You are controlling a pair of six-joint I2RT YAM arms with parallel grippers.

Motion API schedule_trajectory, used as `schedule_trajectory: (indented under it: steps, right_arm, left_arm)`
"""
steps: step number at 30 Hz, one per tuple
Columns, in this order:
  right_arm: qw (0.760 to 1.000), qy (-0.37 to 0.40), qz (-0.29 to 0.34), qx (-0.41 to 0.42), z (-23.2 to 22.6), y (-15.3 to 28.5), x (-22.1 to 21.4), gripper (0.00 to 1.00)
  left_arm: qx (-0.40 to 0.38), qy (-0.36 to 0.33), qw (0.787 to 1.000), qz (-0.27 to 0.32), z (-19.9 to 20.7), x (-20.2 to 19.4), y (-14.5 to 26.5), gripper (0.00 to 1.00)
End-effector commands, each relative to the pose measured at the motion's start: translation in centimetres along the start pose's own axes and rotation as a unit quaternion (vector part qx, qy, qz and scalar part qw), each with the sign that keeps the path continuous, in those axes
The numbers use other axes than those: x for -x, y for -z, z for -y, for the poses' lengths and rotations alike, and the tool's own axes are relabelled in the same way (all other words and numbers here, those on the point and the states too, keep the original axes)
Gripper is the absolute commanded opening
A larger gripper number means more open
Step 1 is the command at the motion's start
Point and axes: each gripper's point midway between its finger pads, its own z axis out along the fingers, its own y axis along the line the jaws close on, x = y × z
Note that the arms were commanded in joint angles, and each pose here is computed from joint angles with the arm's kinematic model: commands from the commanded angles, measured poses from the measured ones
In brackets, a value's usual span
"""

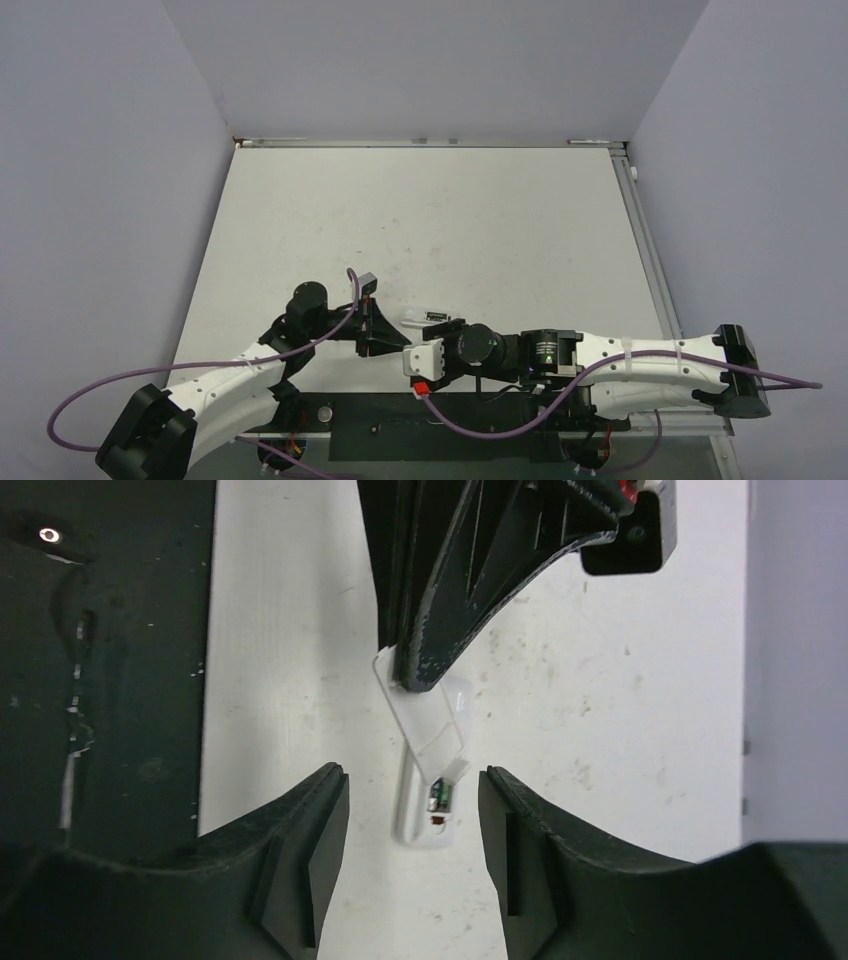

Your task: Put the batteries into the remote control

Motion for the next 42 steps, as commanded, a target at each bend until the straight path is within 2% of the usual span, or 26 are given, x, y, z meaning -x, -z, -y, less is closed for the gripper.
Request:
schedule_trajectory:
  steps: [1, 5, 8, 11, 14, 17, 22, 28, 32, 35, 39, 42]
  right_arm:
    - [0.995, 0.084, 0.026, -0.049, 2.4, -0.9, 2.0, 0.49]
    - [0.992, 0.104, 0.029, -0.058, 2.7, -1.8, 2.3, 0.44]
    - [0.991, 0.117, 0.02, -0.056, 2.7, -2.4, 2.1, 0.34]
    - [0.991, 0.123, 0.017, -0.052, 2.4, -2.8, 2.0, 0.1]
    - [0.991, 0.12, 0.025, -0.057, 2.5, -2.6, 2.1, 0.08]
    - [0.991, 0.113, 0.025, -0.065, 2.8, -1.9, 2.0, 0.08]
    - [0.997, 0.052, 0.039, -0.044, 2.3, 0.4, 2.6, 0.08]
    - [0.992, -0.101, 0.041, 0.057, 1.4, 2.0, 3.4, 0.08]
    - [0.967, -0.221, 0.027, 0.123, 1.9, 1.7, 3.2, 0.08]
    - [0.932, -0.307, 0.023, 0.191, 2.1, 1.8, 3.0, 0.08]
    - [0.886, -0.369, -0.001, 0.279, 0.4, 1.9, 2.9, 0.08]
    - [0.854, -0.393, 0.029, 0.341, -0.7, 2.2, 4.7, 0.08]
  left_arm:
    - [-0.024, -0.02, 0.999, -0.016, 1.2, -0.8, 0.4, 0.0]
    - [-0.028, -0.018, 0.999, -0.018, 1.4, -0.9, 0.5, 0.0]
    - [-0.037, -0.016, 0.999, -0.02, 1.8, -1.0, 0.5, 0.0]
    - [-0.038, -0.014, 0.999, -0.021, 1.8, -1.1, 0.6, 0.0]
    - [-0.038, -0.007, 0.999, -0.02, 1.5, -1.0, 0.6, 0.0]
    - [-0.051, -0.013, 0.999, -0.007, 1.9, -0.7, 0.8, 0.23]
    - [-0.027, -0.062, 0.997, 0.04, 2.2, 0.7, 1.1, 0.51]
    - [0.006, -0.168, 0.983, 0.075, 3.3, 2.3, 2.0, 0.64]
    - [0.009, -0.248, 0.966, 0.067, 4.8, 2.2, 2.6, 0.64]
    - [0.04, -0.29, 0.954, 0.068, 4.8, 2.3, 3.0, 0.64]
    - [0.027, -0.341, 0.937, 0.067, 6.3, 1.6, 3.3, 0.64]
    - [0.027, -0.365, 0.929, 0.056, 6.5, 1.0, 3.5, 0.64]
